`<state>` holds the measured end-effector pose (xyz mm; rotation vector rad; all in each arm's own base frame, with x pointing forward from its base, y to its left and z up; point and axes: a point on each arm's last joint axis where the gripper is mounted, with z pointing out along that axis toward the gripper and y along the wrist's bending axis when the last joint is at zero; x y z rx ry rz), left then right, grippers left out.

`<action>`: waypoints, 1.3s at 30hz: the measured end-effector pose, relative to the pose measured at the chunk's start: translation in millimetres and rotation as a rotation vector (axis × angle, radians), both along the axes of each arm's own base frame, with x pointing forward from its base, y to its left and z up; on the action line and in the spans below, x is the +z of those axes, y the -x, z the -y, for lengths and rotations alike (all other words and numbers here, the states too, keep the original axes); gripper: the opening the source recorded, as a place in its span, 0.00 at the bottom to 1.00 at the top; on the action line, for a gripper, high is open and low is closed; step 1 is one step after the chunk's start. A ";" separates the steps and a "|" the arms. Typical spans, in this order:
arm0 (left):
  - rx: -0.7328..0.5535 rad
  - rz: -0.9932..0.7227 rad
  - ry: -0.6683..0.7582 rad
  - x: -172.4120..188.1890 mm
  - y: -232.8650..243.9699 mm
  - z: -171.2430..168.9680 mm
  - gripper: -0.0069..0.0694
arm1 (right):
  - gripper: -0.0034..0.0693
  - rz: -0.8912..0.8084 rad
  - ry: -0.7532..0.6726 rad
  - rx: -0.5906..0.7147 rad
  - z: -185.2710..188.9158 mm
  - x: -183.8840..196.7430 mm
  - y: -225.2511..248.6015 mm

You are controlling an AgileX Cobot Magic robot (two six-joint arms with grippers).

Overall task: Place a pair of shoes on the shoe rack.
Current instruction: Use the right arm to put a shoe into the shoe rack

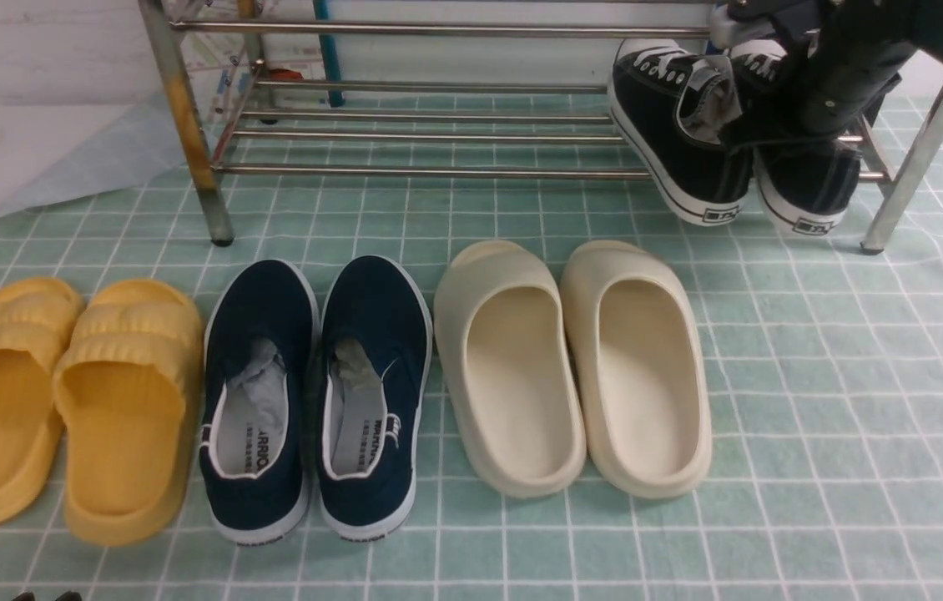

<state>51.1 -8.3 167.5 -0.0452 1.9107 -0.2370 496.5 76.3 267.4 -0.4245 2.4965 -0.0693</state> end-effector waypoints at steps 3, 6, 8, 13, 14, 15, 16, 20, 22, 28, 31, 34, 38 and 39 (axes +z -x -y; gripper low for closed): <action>0.000 0.000 0.000 0.0 0.0 0.0 0.40 | 0.11 -0.003 0.010 0.033 -1.3 -3.5 -2.0; 0.000 0.000 0.000 0.0 0.0 0.0 0.40 | 0.11 -0.001 0.033 0.084 -2.5 -6.2 -3.3; 0.000 0.000 0.000 0.0 0.0 0.0 0.40 | 0.11 0.022 0.040 0.103 -2.7 -5.7 -5.1; 0.000 0.000 0.000 0.0 0.0 0.0 0.40 | 0.12 0.063 0.049 0.123 -3.5 -5.5 -8.9; 0.000 0.000 0.000 0.0 0.0 0.0 0.40 | 0.13 0.063 0.055 0.132 -3.6 -5.9 -9.0; 0.000 0.000 0.000 0.0 0.0 0.0 0.40 | 0.16 0.067 0.061 0.141 -3.6 -5.5 -9.2; 0.000 0.000 0.000 0.0 0.0 0.0 0.40 | 0.19 0.068 0.064 0.145 -3.6 -5.5 -9.3; 0.000 0.000 0.000 0.0 0.0 0.0 0.40 | 0.40 0.077 0.064 0.149 -3.8 -3.3 -9.4; 0.000 0.000 0.000 0.0 0.0 0.0 0.40 | 0.54 0.077 0.053 0.147 -3.8 1.5 -7.5; 0.000 0.000 0.000 0.0 0.0 0.0 0.40 | 0.75 0.059 -0.008 0.139 -4.5 28.8 8.3; 0.000 0.000 0.000 0.0 0.0 0.0 0.40 | 0.75 0.057 -0.060 0.124 -5.6 46.4 20.4; 0.000 0.000 0.000 0.0 0.0 0.0 0.40 | 0.70 0.060 -0.079 0.121 -5.8 61.1 34.8; 0.000 0.000 0.000 0.0 0.0 0.0 0.40 | 0.52 0.040 -0.083 0.118 -3.0 72.0 54.2; 0.000 0.000 0.000 0.0 0.0 0.0 0.40 | 0.44 0.029 -0.082 0.119 -1.7 75.5 62.1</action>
